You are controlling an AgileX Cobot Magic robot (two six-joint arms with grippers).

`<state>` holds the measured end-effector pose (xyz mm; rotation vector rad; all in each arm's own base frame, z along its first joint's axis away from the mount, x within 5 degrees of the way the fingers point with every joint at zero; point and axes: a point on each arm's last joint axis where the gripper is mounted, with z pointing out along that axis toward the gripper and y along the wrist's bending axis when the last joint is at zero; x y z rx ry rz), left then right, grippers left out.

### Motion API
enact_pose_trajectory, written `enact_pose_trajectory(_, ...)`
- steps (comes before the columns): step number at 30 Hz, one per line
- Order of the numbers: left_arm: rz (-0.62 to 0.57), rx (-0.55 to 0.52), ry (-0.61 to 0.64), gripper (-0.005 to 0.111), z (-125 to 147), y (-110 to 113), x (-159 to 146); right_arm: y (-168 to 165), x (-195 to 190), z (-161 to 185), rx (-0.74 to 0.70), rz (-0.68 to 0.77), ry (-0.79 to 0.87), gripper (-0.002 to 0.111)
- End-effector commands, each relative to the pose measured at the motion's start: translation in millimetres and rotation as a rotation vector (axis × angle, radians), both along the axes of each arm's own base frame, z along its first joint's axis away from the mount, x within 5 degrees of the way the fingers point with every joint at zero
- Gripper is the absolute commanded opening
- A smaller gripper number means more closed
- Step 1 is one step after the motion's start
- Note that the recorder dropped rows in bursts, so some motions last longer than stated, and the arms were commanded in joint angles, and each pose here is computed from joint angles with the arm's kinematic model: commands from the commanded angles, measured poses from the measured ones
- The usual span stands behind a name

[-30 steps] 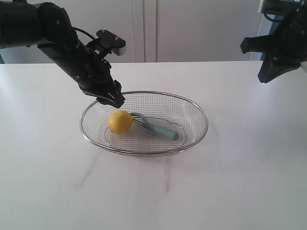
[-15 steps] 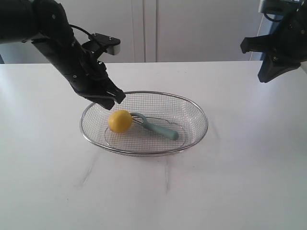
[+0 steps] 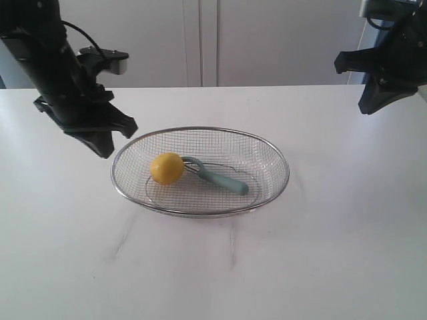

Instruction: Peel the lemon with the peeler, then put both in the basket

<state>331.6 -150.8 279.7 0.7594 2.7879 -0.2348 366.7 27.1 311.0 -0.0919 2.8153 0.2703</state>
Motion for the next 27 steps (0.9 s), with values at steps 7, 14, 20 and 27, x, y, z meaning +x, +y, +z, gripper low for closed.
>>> enact_pose_trajectory(7,0.156,0.001,0.023,0.0,20.8,56.2,2.2,-3.7,0.2,5.0,-0.001,-0.018,-0.038,0.0)
enact_pose_trajectory(14,0.148,0.009,0.029,0.0,26.0,60.5,-2.3,-3.7,0.6,5.2,-0.001,-0.019,-0.041,0.0)
enact_pose_trajectory(20,0.129,0.002,-0.023,0.0,21.0,60.2,0.6,-3.8,1.6,5.5,-0.001,-0.021,-0.053,0.0)
enact_pose_trajectory(27,0.134,0.024,0.019,0.0,0.4,62.3,-4.8,-3.8,2.1,5.7,-0.001,-0.022,-0.059,0.0)
